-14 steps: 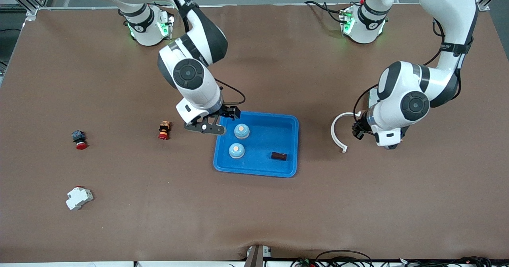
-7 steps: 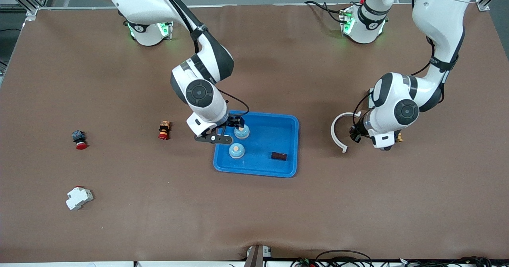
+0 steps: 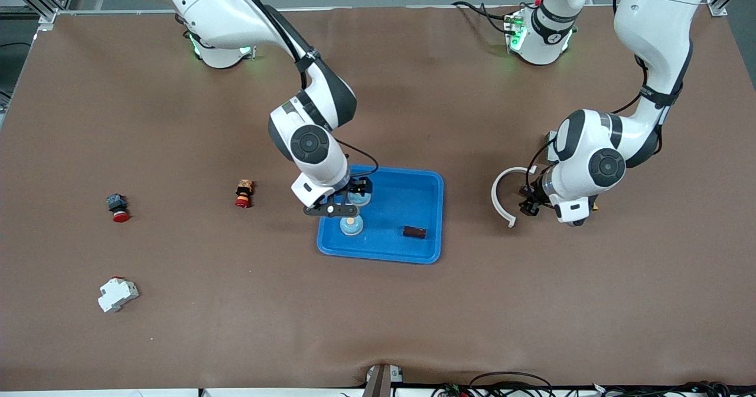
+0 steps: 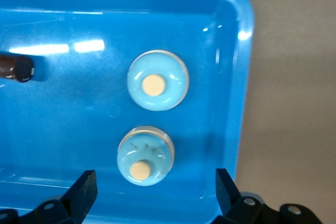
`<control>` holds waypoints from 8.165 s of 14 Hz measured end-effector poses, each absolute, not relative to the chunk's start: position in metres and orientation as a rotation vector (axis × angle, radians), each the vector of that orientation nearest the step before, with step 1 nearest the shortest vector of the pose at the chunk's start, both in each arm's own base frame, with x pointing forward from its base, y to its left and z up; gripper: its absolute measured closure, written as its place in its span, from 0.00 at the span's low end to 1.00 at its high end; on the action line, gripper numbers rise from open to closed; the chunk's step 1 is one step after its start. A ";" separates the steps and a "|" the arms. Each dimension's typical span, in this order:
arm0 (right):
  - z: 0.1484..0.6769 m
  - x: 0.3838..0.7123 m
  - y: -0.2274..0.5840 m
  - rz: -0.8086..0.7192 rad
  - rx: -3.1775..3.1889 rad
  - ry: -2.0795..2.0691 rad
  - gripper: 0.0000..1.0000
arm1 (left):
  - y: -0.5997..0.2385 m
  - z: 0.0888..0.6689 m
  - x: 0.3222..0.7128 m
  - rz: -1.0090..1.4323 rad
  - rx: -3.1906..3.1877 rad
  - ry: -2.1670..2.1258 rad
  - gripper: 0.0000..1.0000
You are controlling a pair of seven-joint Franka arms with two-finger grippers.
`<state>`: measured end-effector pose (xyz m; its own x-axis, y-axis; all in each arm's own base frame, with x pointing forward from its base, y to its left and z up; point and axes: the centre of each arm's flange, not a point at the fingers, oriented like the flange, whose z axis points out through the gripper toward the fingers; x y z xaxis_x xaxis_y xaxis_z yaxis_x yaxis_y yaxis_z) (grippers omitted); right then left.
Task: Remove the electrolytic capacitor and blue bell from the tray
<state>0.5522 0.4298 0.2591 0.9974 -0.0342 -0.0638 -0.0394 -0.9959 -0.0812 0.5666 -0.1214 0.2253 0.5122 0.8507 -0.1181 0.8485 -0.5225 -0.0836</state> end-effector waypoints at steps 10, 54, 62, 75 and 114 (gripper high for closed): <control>0.209 0.544 0.440 0.113 -3.066 -0.022 0.00 | -0.340 0.274 0.594 0.172 -2.478 -2.119 0.00; 0.298 0.562 0.129 0.267 -2.906 -0.865 0.34 | -0.024 0.240 0.602 0.127 -2.651 -1.344 0.69; 0.234 0.578 -0.009 0.179 -2.797 -1.092 0.34 | 0.050 0.229 0.597 0.131 -2.746 -1.027 0.69; 0.194 0.582 -0.008 0.164 -2.806 -1.222 0.34 | 0.105 0.189 0.607 0.042 -2.840 -0.863 0.63; 0.329 0.551 0.266 0.200 -3.094 0.072 0.00 | -0.040 0.645 0.545 -0.024 -3.075 -0.192 0.00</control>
